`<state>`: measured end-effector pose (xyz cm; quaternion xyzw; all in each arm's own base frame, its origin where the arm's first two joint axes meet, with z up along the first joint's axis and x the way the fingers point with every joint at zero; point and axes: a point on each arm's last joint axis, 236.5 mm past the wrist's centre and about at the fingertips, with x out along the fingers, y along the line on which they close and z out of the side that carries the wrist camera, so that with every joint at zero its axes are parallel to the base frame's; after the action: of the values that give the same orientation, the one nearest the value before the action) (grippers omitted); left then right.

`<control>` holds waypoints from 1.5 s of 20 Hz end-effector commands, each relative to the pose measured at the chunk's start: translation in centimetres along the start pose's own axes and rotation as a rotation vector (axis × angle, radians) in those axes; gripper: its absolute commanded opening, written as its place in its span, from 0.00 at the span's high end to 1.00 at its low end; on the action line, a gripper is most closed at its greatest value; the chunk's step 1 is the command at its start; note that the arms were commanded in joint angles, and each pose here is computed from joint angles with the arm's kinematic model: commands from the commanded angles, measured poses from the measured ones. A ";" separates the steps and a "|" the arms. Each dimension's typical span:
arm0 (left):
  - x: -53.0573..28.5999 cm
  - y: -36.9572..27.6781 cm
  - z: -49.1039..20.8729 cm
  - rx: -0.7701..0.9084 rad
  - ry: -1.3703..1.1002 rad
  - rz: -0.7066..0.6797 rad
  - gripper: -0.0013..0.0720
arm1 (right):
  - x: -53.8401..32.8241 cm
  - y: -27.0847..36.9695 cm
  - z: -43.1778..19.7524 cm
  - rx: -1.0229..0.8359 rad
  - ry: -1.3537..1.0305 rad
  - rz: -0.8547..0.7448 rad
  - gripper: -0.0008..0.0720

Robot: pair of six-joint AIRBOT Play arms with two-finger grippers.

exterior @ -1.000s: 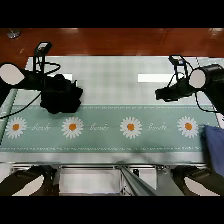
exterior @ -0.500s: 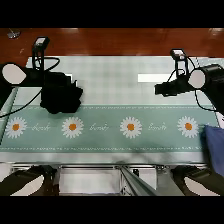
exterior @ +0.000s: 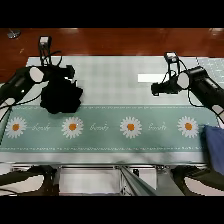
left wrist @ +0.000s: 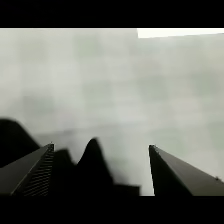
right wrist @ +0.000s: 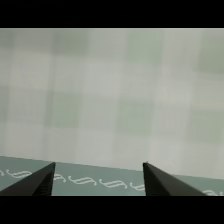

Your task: Fold the shirts.

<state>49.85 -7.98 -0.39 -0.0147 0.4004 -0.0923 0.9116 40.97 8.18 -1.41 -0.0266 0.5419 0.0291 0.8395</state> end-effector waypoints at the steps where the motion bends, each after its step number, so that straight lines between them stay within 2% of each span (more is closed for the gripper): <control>1: 2.9 3.6 -8.8 -0.083 0.340 0.047 0.02 | 1.5 -0.1 -1.4 0.003 0.065 -0.010 0.12; 4: 1.7 4.9 -12.7 -0.227 0.520 0.084 0.03 | 1.4 0.8 -1.6 0.030 0.077 0.024 0.12; 5: 1.1 5.0 -12.9 -0.252 0.553 0.088 0.08 | 1.4 1.2 -1.8 0.044 0.084 0.041 0.12; 6: 0.0 4.8 -12.9 -0.253 0.600 0.081 0.64 | 1.2 1.6 -1.9 0.058 0.091 0.060 0.12; 7: -0.8 4.5 -12.3 -0.201 0.623 0.056 0.91 | 0.9 2.1 -2.0 0.074 0.094 0.081 0.12; 10: -4.0 1.7 -6.0 -0.140 0.532 -0.051 0.94 | -1.9 2.5 -1.3 0.086 0.047 0.109 0.14; 14: -13.1 -4.1 7.0 -0.133 0.130 -0.242 0.94 | -9.0 2.0 0.8 0.081 -0.123 0.133 0.14; 16: -19.0 -5.9 10.8 -0.110 -0.023 -0.286 0.94 | -13.2 1.6 1.4 0.079 -0.222 0.142 0.14; 20: -29.0 -9.0 13.9 -0.038 -0.250 -0.357 0.94 | -21.0 0.9 1.4 0.057 -0.405 0.168 0.14; 24: -36.2 -13.9 15.4 0.006 -0.426 -0.507 0.94 | -26.7 0.4 0.5 0.063 -0.547 0.196 0.14; 30: -37.3 -25.9 12.8 0.139 -0.399 -0.782 0.94 | -29.2 -0.1 -1.9 0.061 -0.565 0.197 0.14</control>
<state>32.98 -22.36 37.36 -0.1200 0.1910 -0.3904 0.8926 28.83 7.75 24.06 0.0625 0.2872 0.1010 0.9505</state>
